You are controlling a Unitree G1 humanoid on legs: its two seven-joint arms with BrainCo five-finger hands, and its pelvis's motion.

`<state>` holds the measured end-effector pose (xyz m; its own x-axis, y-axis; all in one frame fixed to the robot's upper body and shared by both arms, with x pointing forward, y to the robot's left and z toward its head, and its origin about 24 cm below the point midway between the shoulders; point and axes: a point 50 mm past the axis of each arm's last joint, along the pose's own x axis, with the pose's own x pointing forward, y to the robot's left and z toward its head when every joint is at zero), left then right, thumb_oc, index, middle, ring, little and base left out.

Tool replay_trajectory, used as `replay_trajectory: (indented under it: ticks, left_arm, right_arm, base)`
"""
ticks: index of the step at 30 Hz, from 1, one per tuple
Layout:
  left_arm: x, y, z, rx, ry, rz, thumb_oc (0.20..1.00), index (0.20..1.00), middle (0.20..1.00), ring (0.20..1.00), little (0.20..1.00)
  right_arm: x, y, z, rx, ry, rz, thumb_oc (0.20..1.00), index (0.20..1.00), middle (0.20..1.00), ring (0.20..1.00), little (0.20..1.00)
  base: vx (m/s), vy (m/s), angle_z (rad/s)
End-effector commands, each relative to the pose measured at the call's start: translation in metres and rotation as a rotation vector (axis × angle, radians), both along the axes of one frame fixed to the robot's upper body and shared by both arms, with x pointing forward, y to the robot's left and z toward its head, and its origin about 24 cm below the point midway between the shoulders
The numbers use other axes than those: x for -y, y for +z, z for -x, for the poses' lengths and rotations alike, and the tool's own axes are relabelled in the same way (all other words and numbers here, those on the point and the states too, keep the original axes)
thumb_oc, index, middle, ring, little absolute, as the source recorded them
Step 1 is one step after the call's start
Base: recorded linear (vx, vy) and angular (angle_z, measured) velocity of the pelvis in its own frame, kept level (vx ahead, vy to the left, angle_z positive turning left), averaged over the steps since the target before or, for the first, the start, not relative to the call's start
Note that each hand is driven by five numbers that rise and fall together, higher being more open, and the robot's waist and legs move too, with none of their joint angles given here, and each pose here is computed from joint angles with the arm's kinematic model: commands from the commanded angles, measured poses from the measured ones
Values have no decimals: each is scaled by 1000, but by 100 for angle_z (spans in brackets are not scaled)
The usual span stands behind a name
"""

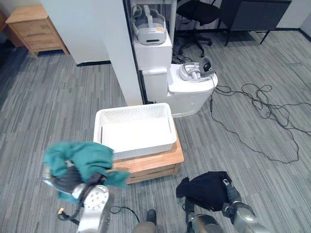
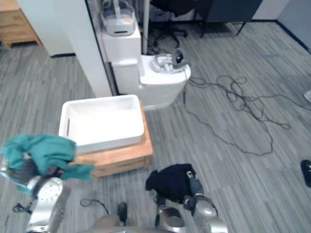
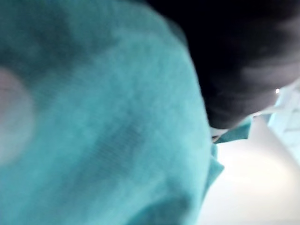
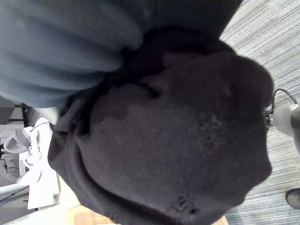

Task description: Tidy up the quilt and then pick up the clothes from the bed and put them into the laundry hamper.

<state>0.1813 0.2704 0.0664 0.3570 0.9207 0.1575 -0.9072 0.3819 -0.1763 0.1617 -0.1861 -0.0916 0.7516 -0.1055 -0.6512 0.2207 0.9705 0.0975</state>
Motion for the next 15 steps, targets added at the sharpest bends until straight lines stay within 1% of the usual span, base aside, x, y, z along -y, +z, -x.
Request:
replay_trajectory:
  ticks: [1,3,4,6,10,12,14,15]
  left_arm:
    - [-5,49,-2,205,36,-257,200,200,200,200,200]
    - [-8,57,0,239,55,-293,200,200,200,200,200]
    - [-12,71,1,276,77,-356,200,200,200,200,200]
    - [-16,85,0,278,100,-433,200,200,200,200,200]
    - [-30,98,-13,193,136,-470,200,200,200,200,200]
    - [-36,102,-27,121,149,-482,200,200,200,200,200]
    - [-44,107,-45,17,198,-548,200,200,200,200,200]
    - [-47,108,-50,9,214,-548,200,200,200,200,200]
  right_arm:
    - [2,13,-12,87,18,-10,200,200,200,200,200]
    - [3,11,-9,73,25,-10,200,200,200,200,200]
    - [6,8,-4,53,38,-5,200,200,200,200,200]
    - [10,6,1,34,55,-1,200,200,200,200,200]
    - [16,4,5,-2,113,23,200,200,200,200,200]
    - [16,3,6,-19,145,33,200,200,200,200,200]
    - [18,4,2,-38,192,57,200,200,200,200,200]
    - [19,5,0,-37,200,62,200,200,200,200,200]
  base:
    - [117,20,14]
    - [113,27,7]
    - [102,40,0]
    - [110,66,-2]
    - [73,64,-4]
    - [78,40,-14]
    - [69,40,-25]
    - [22,34,-20]
